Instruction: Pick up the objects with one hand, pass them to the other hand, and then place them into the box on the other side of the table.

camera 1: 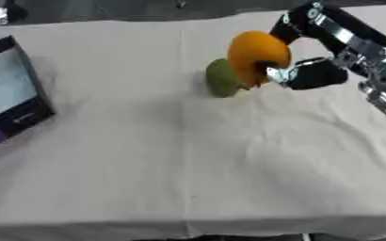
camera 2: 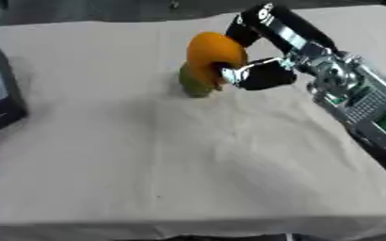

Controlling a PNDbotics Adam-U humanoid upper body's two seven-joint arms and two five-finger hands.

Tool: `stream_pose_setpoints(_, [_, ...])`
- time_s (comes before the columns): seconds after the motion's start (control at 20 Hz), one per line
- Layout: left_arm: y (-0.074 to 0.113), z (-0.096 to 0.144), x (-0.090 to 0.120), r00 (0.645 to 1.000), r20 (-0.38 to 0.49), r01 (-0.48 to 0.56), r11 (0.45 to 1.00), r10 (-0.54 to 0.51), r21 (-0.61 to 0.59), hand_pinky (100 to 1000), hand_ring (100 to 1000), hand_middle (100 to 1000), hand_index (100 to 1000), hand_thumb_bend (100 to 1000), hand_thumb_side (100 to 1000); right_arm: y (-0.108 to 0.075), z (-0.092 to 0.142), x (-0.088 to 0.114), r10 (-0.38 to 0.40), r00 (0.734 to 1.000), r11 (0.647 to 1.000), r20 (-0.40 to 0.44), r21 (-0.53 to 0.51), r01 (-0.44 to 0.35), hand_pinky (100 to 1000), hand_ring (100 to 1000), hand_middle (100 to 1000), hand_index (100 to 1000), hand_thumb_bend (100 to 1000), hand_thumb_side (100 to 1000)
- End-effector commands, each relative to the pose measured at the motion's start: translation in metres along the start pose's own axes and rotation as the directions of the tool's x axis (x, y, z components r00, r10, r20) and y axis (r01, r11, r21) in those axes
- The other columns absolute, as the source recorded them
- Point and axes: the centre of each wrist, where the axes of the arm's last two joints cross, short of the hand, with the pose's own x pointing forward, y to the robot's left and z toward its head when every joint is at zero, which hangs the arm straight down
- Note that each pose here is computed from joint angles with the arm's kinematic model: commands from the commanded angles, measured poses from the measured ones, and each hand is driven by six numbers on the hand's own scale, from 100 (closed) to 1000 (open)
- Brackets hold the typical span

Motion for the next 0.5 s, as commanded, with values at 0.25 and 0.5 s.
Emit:
stream_pose_setpoints(0.25, [0.006,0.001,0.056,0.980,0.201,0.028,0.992,-0.003,-0.123,801,742,753,802,718,445,-0.008,-0.005,0.014,-0.015,0.999,0.999,0.045,-0.048,0.017,694,616,469,536,227,100])
stream_pose_setpoints(0.5, [-0.002,0.003,0.092,0.951,0.310,0.071,0.973,0.001,-0.221,805,752,771,820,720,440,-0.006,-0.007,0.018,-0.034,0.999,0.997,0.043,-0.068,0.037,689,616,467,534,225,100])
